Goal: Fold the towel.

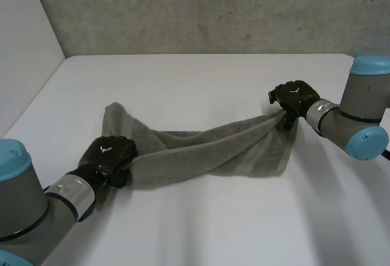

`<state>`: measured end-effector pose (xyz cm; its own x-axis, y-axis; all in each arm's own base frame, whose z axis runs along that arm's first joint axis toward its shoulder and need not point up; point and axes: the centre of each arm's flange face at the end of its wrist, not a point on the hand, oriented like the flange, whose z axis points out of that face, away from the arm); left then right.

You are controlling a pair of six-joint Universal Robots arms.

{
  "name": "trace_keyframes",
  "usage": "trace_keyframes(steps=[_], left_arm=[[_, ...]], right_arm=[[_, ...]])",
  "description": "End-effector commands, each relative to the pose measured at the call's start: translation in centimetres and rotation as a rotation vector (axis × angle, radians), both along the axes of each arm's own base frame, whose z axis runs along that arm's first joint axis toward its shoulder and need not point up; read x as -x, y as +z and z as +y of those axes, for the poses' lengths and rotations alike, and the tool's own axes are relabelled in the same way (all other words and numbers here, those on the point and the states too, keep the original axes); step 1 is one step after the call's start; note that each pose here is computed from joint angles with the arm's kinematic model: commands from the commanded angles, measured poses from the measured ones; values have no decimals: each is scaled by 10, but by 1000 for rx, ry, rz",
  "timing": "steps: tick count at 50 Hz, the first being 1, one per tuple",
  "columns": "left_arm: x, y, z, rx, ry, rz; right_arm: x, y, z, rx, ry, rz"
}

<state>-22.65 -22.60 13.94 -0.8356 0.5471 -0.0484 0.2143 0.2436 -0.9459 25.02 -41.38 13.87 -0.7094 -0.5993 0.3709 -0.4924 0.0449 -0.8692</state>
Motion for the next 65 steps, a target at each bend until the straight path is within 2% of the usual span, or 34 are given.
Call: trace_keyframes(steps=[1,13,18,20,21,23,24,25,26,27,28,29,30,31,35,39,42,46,48,49,50,51,54,56,57,61,63,64,65], left_arm=[[-3,14,6,44,4,14],[-8,40,13,138,15,41],[-10,53,5,188,26,52],[-12,62,-2,219,42,59],[-14,75,-11,263,57,68],[-16,90,-19,311,69,78],[-18,109,-27,374,81,93],[-18,109,-27,375,81,93],[-20,131,-33,442,90,110],[-20,131,-33,443,90,110],[-20,153,-37,507,94,127],[-21,178,-38,573,96,146],[-21,178,-38,574,96,146],[-21,202,-36,633,96,161],[-23,254,-28,732,96,209],[-24,271,-25,735,94,265],[-27,272,-30,709,98,310],[-34,261,-41,664,129,310],[-40,222,-68,546,151,272],[-40,222,-68,545,151,272],[-39,202,-80,488,138,259],[-37,183,-90,432,122,249],[-38,168,-103,386,117,241],[-33,146,-130,337,107,236],[-33,146,-130,337,107,236],[-23,148,-179,393,91,251],[-19,162,-193,453,81,266],[-11,180,-202,521,63,287],[-11,180,-202,522,63,287]], right_arm=[[5,-10,-16,-43,-13,7],[5,-24,-27,-56,-17,8],[2,-7,-27,-26,-20,-15],[1,38,-23,22,-27,-83],[1,38,-23,22,-27,-83],[4,95,-12,91,-40,-172],[4,95,-12,92,-40,-173],[6,126,-4,141,-43,-212],[6,127,-4,142,-43,-212],[8,159,7,204,-32,-249],[10,190,19,267,-14,-281],[10,190,19,268,-13,-282],[11,217,32,322,9,-306],[13,243,47,374,27,-325],[16,281,76,438,60,-358],[23,309,110,444,73,-377],[25,308,115,416,72,-366],[29,276,107,284,77,-300],[28,257,100,244,77,-254],[25,241,95,223,82,-197],[23,229,90,220,83,-140],[23,229,90,220,83,-139],[9,204,78,213,77,-49],[-2,196,73,222,72,-25],[-13,191,66,245,58,-4],[-27,192,41,357,6,-13],[-37,209,16,536,-59,-65],[-37,209,16,537,-59,-65],[-42,224,11,635,-85,-104]])
